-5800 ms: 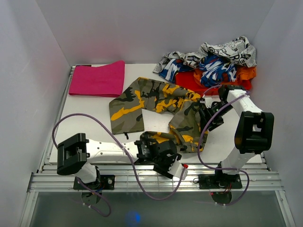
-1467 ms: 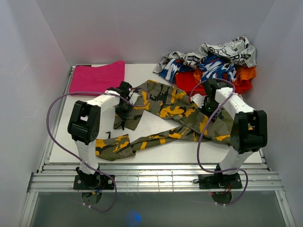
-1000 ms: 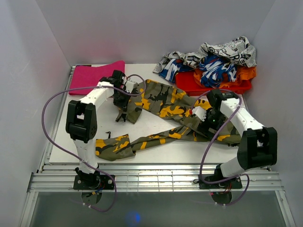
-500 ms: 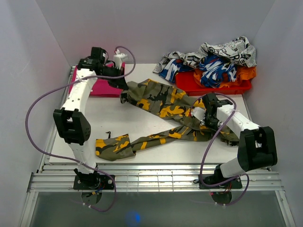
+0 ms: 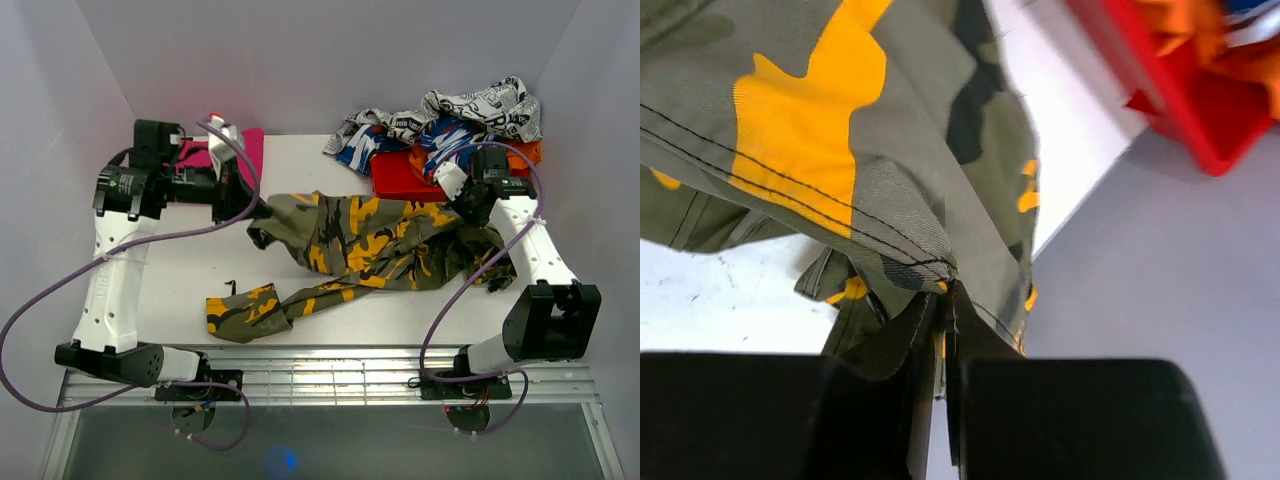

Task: Fold and stack the trousers
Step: Flatten the trousers out

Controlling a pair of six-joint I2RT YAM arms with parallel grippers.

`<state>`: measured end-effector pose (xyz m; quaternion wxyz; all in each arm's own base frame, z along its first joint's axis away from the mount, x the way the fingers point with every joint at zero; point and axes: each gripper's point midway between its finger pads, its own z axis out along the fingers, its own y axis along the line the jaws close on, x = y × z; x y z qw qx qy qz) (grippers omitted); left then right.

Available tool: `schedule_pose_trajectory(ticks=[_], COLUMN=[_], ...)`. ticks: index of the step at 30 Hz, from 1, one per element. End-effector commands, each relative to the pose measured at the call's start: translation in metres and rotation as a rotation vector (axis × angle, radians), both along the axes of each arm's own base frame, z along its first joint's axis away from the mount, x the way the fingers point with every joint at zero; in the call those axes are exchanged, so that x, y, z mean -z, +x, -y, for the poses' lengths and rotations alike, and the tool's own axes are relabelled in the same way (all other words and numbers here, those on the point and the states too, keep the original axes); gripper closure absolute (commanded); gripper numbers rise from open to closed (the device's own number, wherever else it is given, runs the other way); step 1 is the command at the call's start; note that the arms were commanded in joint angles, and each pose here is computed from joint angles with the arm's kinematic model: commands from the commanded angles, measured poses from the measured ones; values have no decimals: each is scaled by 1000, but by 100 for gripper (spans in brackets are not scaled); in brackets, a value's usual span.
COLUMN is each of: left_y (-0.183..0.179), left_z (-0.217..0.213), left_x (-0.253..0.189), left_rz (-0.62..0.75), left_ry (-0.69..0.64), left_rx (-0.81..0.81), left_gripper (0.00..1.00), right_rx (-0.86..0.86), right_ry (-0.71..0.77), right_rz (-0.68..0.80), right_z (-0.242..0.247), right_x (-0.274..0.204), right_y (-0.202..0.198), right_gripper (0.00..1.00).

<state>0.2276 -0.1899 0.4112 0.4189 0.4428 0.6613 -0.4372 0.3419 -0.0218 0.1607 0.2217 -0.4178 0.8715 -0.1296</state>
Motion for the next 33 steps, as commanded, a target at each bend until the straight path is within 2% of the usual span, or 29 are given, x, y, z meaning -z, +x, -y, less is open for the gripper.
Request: schedule_pose_trajectory(ticks=[1, 4, 5, 12, 13, 17, 20, 23, 26, 28, 33], left_y=[-19, -12, -5, 51, 52, 25, 17, 30, 64, 86, 121], left_z=[2, -5, -8, -49, -51, -31, -30, -41, -74, -109, -180], left_x=[67, 69, 63, 57, 54, 20, -7, -5, 0, 4, 5], left_rz=[-194, -148, -90, -29, -17, 17, 116, 83, 109, 149, 173], left_ry=[81, 111, 107, 148, 138, 35, 0, 32, 101, 167, 259], left_rx=[48, -41, -79, -460, -464, -281, -275, -399, -654, -876, -1217], left_gripper=[100, 100, 100, 100, 100, 100, 100, 100, 100, 100, 100], right_rx=[-29, -73, -84, 1, 30, 77, 99, 103, 95, 75, -7], right_ry=[110, 116, 109, -6, -13, 16, 36, 27, 7, -4, -83], right_rz=[157, 148, 165, 224, 235, 320, 356, 314, 271, 216, 75], right_z=[-7, -10, -9, 47, 58, 76, 86, 88, 91, 92, 105], right_x=[-60, -72, -79, -100, -104, -129, -137, -124, -111, -97, -61], right_y=[14, 1, -3, -22, -23, -19, -20, -23, -25, -28, -35], right_gripper=[92, 92, 92, 92, 92, 92, 92, 92, 92, 92, 92])
